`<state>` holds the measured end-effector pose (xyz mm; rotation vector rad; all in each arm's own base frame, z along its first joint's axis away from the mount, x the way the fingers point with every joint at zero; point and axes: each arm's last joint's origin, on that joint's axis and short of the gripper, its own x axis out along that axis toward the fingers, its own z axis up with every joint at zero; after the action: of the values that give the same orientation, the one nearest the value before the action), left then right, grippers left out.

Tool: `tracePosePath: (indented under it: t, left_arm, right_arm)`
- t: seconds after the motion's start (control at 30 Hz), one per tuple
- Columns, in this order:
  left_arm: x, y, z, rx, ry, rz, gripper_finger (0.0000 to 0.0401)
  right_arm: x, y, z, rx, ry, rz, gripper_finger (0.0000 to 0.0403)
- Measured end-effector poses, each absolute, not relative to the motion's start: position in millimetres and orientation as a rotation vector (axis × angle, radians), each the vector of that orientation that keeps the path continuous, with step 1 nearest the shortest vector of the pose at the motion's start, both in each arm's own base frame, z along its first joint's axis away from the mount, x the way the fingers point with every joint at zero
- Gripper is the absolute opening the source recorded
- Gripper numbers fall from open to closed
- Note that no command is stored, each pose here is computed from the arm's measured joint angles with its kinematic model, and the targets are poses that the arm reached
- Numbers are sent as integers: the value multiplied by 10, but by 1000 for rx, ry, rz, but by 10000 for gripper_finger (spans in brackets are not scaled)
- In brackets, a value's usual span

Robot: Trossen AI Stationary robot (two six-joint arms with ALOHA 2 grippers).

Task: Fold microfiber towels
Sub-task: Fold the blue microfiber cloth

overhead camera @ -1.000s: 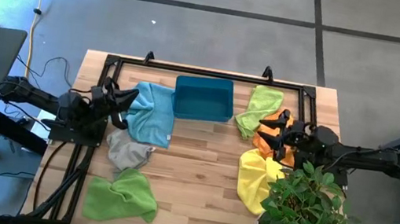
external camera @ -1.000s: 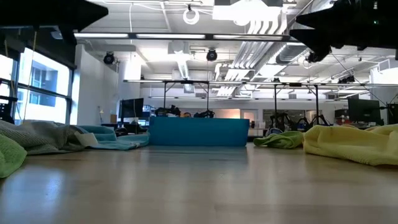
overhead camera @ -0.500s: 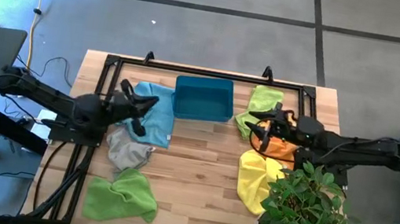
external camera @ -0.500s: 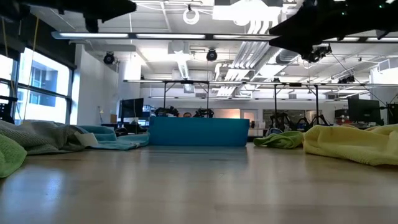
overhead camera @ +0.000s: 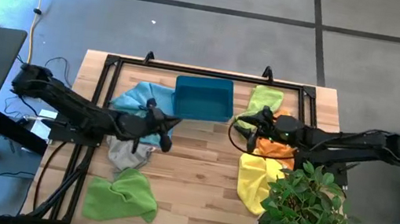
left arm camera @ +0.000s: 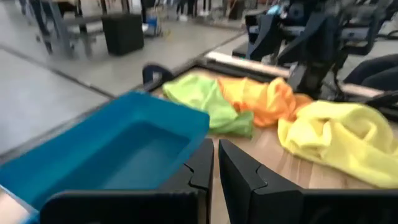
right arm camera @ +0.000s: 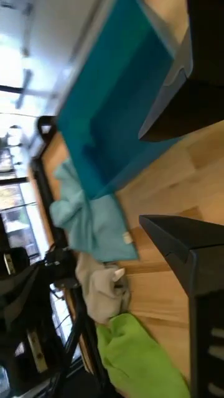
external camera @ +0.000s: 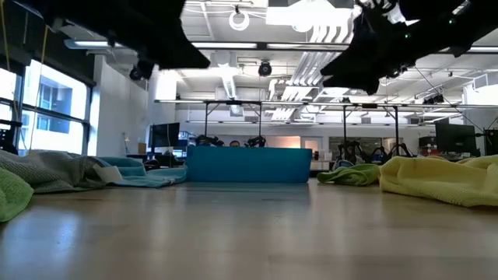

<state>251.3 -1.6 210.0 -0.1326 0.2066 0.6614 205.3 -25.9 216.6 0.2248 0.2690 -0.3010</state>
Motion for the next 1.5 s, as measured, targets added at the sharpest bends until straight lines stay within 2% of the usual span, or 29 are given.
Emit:
tracePosePath:
  t: [0.3,0.6,0.93,1.2,1.5]
  left_arm:
    - [2709,195,1583,-259,360,757,17]
    - [2589,397,1098,-379,611,936,17]
    - [2565,433,917,-417,692,968,17]
    - [2641,243,900,-521,712,803,17]
    - [2753,-233,948,-554,774,329,16]
  right_arm:
    - [2190,-273,1901,250,401,-322,197]
    - [2229,-277,1812,250,444,-327,197]
    - [2247,-278,1776,267,455,-333,197]
    - [2251,-287,1763,248,462,-342,197]
    - [2246,-304,1765,157,467,-384,197]
